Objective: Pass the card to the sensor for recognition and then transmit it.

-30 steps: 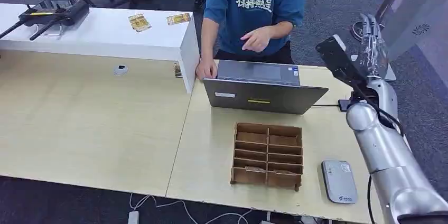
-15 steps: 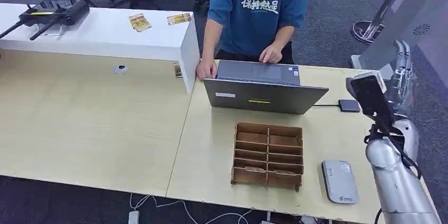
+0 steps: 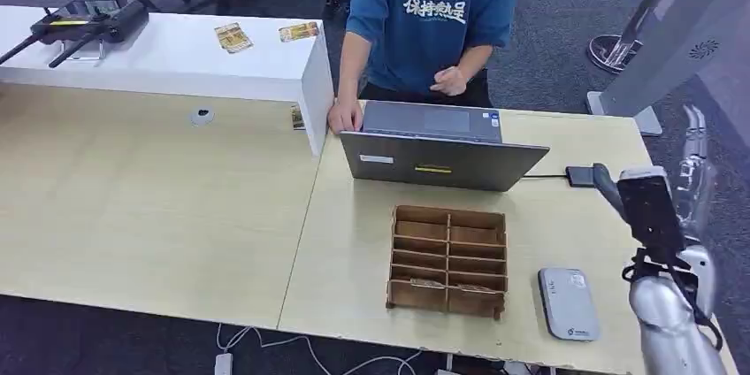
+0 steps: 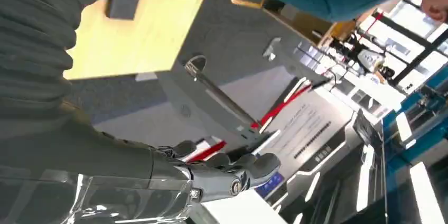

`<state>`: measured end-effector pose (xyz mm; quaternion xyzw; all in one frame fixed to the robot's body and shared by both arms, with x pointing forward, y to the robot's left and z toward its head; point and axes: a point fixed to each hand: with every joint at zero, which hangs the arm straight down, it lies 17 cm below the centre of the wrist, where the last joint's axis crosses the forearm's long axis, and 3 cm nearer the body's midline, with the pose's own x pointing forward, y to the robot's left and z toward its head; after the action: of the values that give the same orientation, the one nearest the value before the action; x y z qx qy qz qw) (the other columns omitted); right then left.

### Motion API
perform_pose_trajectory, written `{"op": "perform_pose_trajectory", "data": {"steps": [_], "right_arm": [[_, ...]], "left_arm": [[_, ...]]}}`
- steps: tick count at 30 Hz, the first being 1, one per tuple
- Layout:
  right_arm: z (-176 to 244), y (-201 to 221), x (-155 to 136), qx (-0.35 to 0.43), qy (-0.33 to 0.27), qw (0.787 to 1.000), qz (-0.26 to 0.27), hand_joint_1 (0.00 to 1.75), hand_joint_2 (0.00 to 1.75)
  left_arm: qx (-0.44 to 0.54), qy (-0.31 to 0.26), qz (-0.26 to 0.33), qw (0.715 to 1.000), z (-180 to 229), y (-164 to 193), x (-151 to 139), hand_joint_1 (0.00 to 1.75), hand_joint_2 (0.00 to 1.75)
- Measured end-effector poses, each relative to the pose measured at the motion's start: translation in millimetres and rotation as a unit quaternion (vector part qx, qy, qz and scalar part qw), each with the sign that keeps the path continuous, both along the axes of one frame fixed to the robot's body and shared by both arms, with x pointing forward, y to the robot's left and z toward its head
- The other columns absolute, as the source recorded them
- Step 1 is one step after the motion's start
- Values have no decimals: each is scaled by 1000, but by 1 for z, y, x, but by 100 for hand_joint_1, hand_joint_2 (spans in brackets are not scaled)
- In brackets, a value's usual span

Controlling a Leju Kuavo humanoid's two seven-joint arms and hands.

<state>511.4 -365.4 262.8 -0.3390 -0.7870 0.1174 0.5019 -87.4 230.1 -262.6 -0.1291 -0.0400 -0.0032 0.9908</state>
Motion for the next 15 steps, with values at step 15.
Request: {"op": "perform_pose_trajectory", "data": {"steps": [15], "right_arm": [[-49, -1, -73, 32, 12, 999, 22, 0, 175]], "left_arm": [[-1, 3, 29, 1000, 1, -16, -2, 0, 0]]}}
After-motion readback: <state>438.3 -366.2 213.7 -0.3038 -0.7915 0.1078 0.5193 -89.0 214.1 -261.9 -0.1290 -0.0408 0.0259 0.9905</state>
